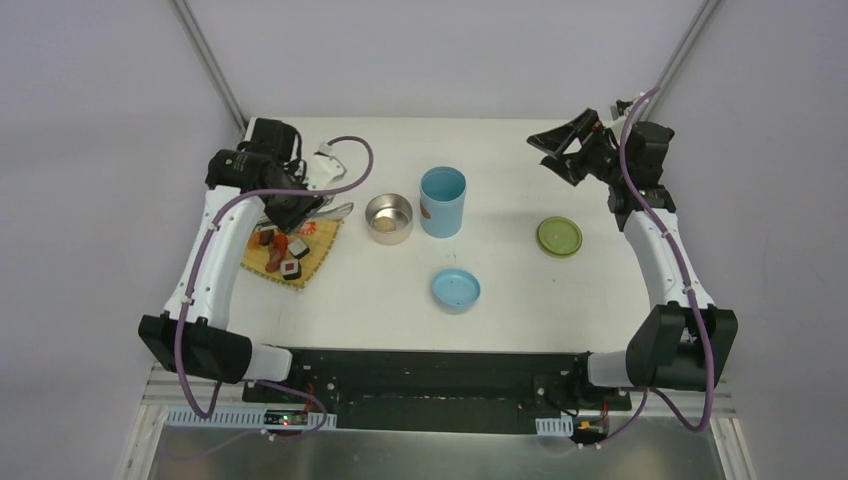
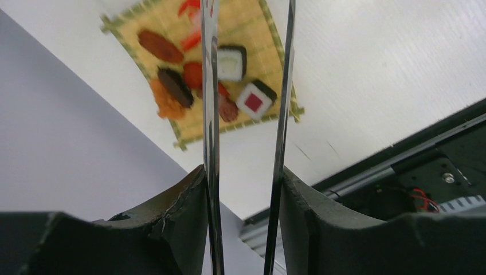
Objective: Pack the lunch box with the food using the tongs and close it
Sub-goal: Pick up the fake food from the plate.
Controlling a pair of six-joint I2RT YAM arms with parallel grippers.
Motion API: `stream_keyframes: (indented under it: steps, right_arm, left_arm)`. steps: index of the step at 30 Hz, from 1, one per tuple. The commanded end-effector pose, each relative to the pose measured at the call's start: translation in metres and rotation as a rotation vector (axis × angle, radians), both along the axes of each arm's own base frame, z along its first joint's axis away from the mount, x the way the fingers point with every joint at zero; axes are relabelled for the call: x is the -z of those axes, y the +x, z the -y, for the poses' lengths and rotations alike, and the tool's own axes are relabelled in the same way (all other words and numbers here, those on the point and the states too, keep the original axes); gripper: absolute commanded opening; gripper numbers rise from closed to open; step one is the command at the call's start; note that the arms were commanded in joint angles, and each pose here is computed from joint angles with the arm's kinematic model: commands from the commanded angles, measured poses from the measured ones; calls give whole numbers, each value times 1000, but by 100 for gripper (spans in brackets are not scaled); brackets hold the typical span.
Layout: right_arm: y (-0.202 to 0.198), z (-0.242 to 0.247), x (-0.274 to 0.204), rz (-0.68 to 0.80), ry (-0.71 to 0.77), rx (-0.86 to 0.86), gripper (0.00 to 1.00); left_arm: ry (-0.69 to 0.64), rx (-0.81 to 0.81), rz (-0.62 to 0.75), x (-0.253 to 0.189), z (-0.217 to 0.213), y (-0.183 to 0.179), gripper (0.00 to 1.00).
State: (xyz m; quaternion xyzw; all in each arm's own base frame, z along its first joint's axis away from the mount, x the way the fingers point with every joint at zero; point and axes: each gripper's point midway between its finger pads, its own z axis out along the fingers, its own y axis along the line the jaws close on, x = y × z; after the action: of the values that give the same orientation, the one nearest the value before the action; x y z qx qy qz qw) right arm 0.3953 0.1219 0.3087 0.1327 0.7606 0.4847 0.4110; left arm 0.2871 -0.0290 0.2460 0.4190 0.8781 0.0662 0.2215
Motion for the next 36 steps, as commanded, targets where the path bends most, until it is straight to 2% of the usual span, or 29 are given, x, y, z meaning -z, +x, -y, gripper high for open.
stream_keyframes:
  steps: [1, 6, 9, 18, 27, 36]
  right_arm:
    - [-10, -2, -23, 81, 11, -27, 99]
    - [-12, -4, -20, 71, 16, -39, 99]
    - [-12, -4, -18, 64, 24, -43, 99]
    - [-12, -6, -14, 53, 32, -49, 99]
    - [-9, -4, -12, 49, 25, -43, 99]
    - [-7, -2, -9, 40, 8, -28, 99]
  left_arm:
    - [-64, -150, -119, 23, -27, -51, 44]
    - [-30, -263, -168, 48, -66, -84, 44]
    - [13, -297, -187, 61, -83, -92, 44]
    - [85, -313, -149, 62, -105, -64, 45]
    - [140, -230, -163, 67, -115, -38, 46]
    - [111, -185, -238, 83, -109, -40, 45]
